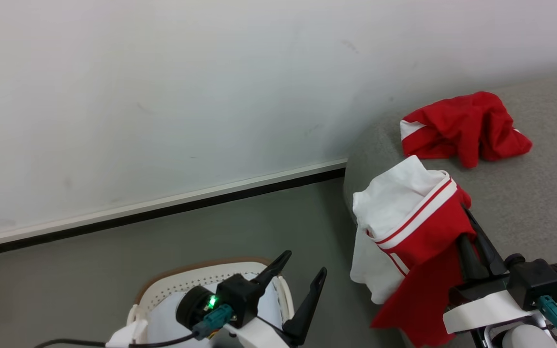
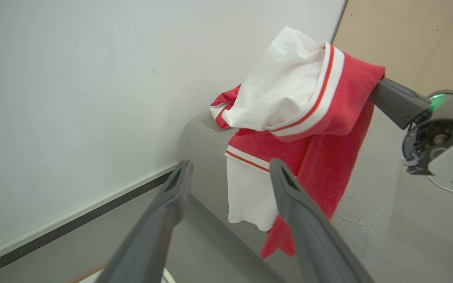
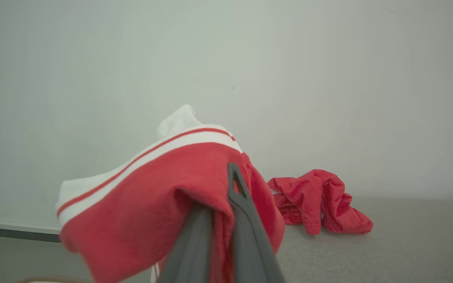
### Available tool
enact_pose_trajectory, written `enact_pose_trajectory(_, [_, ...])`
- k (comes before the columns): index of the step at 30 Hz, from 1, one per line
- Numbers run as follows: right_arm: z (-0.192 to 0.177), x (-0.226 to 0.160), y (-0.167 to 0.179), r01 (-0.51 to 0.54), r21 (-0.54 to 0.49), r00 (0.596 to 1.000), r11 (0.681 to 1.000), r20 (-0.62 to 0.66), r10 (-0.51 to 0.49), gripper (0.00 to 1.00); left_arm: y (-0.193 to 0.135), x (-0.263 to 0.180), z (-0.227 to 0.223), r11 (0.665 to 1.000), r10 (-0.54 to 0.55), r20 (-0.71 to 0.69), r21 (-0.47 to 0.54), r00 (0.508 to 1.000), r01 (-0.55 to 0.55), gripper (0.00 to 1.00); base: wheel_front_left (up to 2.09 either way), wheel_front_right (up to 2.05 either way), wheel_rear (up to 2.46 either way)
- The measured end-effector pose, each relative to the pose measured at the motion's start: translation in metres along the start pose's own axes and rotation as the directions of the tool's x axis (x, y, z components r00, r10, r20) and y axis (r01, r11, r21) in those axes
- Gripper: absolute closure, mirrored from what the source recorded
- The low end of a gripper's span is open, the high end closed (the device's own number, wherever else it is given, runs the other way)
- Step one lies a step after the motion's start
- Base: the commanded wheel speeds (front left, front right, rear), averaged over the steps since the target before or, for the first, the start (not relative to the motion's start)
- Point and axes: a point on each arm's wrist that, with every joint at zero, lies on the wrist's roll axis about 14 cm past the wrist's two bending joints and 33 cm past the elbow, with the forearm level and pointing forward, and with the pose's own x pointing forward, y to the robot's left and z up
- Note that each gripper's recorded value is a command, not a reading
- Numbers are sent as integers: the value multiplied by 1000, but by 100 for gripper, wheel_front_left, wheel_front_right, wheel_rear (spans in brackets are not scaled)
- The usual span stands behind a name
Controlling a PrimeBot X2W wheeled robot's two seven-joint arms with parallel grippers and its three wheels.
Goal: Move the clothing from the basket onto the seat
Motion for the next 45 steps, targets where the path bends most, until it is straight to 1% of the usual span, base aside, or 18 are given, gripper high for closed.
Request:
enact_pose_trajectory(8, [4,-11,-20,58,-17,998,998,3,-58,100,-15,14,-3,998,-64,1,-6,998,64,0,0,0,0])
enact_pose_trajectory(16, [4,-5,-24,69,-21,998,997,7,-69,100,-13,18,-8,997,-76,-1,-19,997,76,0,0,0,0])
enact_pose_trajectory(21, [10,23,-28,69,-32,997,997,38,-68,100,2,27,-15,997,-77,-10,-18,997,77,0,0,0,0])
enact_pose_trajectory(27, [24,86,-33,58,-139,992,989,116,-42,100,35,44,-30,998,-49,-14,-32,999,49,0,0,0,0])
enact_pose_trajectory(30, [30,123,-43,75,-199,987,977,157,-44,100,54,48,-44,998,-23,-25,-54,999,22,0,0,0,0])
enact_pose_trajectory(33, [40,157,-63,117,-242,976,963,205,-67,100,75,48,-59,997,22,-43,-75,999,-25,0,0,0,0])
enact_pose_trajectory(36, [50,189,-82,154,-300,968,941,236,-83,100,95,46,-69,993,74,-47,-88,996,-78,0,0,0,0])
enact_pose_trajectory(39, [75,217,-106,216,-341,952,915,281,-121,100,111,41,-77,987,120,-58,-97,991,-125,0,0,0,0])
enact_pose_trajectory(41, [89,230,-126,270,-344,940,899,297,-168,100,119,38,-82,983,146,-66,-105,987,-152,0,0,0,0])
enact_pose_trajectory(43, [99,238,-148,325,-374,929,869,300,-218,100,124,35,-87,980,158,-71,-112,985,-166,0,0,0,0])
enact_pose_trajectory(45, [113,240,-175,397,-366,904,842,313,-290,100,129,32,-87,975,180,-69,-118,981,-187,0,0,0,0])
